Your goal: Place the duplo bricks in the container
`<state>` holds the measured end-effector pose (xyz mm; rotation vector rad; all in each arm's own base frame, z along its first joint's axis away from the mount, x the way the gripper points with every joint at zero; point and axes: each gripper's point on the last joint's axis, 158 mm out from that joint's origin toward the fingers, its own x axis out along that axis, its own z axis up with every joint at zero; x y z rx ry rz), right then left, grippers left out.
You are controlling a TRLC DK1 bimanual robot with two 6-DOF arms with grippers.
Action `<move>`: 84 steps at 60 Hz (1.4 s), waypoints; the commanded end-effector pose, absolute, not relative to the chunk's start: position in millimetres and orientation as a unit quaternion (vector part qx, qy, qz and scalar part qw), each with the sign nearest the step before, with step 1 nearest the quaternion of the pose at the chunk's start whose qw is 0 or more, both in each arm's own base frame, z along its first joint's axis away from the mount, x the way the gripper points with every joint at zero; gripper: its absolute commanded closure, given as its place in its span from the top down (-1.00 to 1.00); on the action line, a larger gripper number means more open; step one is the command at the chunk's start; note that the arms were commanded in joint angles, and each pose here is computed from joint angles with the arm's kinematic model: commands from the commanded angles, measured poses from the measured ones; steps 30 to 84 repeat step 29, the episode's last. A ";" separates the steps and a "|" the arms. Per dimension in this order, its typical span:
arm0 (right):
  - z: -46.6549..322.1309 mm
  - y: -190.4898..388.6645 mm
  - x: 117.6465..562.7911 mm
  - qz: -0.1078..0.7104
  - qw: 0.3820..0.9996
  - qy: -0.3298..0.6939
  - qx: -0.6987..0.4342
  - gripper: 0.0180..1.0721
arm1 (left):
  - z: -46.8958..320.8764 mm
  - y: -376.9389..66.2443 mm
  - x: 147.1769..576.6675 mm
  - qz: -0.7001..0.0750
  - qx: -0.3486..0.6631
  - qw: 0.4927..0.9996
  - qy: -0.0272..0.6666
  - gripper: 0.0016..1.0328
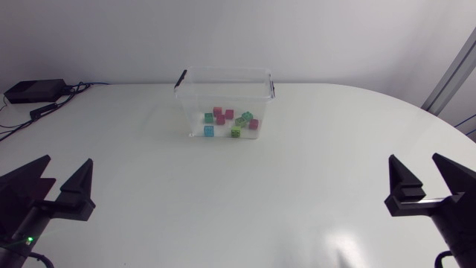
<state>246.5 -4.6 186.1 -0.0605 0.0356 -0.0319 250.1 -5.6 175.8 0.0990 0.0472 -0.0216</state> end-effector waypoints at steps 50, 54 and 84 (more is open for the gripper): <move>149.1 -1.9 254.4 -0.005 1.000 0.028 0.000 0.90 | 150.2 -3.2 254.2 -0.008 0.000 0.999 0.030 0.92; 149.1 -1.9 254.4 -0.005 1.000 0.028 0.000 0.90 | 150.2 -3.2 254.2 -0.008 0.000 0.999 0.030 0.92; 149.1 -1.9 254.4 -0.005 1.000 0.028 0.000 0.90 | 150.2 -3.2 254.2 -0.008 0.000 0.999 0.030 0.92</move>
